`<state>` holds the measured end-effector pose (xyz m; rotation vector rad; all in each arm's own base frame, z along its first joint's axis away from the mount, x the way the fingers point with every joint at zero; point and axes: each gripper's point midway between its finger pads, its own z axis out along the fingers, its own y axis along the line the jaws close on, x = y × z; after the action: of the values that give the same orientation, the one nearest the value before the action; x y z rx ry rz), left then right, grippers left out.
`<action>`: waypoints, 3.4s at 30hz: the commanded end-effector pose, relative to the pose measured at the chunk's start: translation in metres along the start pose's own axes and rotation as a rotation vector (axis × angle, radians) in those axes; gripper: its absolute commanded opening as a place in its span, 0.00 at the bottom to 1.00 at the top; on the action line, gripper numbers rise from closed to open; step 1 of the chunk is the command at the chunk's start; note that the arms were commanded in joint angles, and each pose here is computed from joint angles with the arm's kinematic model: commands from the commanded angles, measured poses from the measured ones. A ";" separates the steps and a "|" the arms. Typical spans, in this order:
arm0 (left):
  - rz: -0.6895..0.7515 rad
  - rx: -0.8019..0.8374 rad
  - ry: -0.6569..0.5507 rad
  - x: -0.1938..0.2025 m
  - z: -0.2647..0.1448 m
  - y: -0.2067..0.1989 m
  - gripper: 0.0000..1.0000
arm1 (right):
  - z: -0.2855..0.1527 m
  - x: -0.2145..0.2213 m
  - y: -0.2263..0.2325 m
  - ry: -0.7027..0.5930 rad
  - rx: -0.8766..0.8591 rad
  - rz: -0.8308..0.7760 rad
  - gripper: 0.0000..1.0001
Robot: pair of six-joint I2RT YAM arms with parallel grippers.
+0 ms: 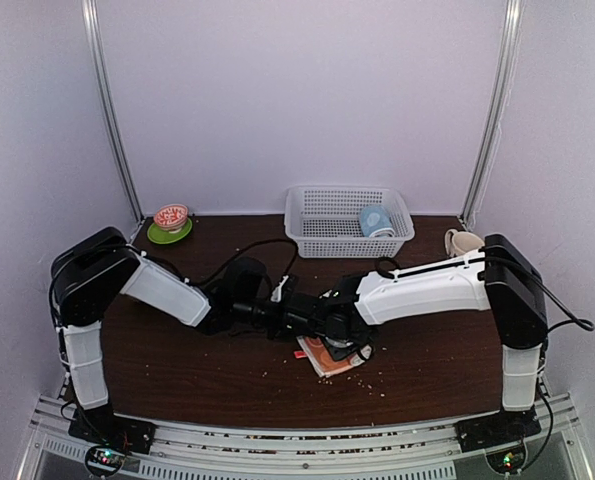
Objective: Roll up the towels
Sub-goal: Roll the towel at the center of the board.
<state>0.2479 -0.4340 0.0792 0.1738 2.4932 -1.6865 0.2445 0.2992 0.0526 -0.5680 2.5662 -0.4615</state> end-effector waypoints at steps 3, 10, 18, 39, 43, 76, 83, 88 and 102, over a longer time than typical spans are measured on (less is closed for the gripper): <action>0.007 0.000 0.033 0.003 0.021 -0.004 0.18 | -0.005 -0.005 0.006 -0.023 -0.049 0.042 0.00; -0.018 -0.069 0.051 0.000 0.034 0.018 0.11 | -0.010 -0.009 0.010 -0.034 -0.088 0.046 0.00; -0.045 -0.145 0.044 -0.003 0.041 0.042 0.07 | -0.025 -0.016 0.024 -0.058 -0.221 0.044 0.00; -0.062 -0.167 0.043 -0.001 0.035 0.051 0.04 | -0.018 -0.016 0.031 0.000 -0.457 0.063 0.00; -0.051 -0.165 0.051 0.003 0.027 0.044 0.06 | -0.004 -0.009 0.019 0.030 -0.311 0.018 0.00; -0.030 -0.128 0.070 0.002 0.029 0.030 0.06 | -0.042 -0.023 0.063 -0.064 -0.532 -0.036 0.29; -0.030 -0.124 0.061 0.005 0.020 0.028 0.06 | -0.046 -0.023 0.071 -0.069 -0.605 -0.025 0.32; -0.027 -0.121 0.050 0.006 0.008 0.023 0.07 | -0.040 -0.021 0.070 -0.056 -0.591 -0.007 0.22; 0.066 -0.239 0.020 0.008 -0.029 0.021 0.09 | -0.029 -0.022 0.069 -0.021 -0.532 -0.020 0.14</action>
<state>0.2376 -0.4148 0.0769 0.2206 2.6348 -1.4839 0.2209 0.3708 0.0552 -0.7710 2.6678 0.2577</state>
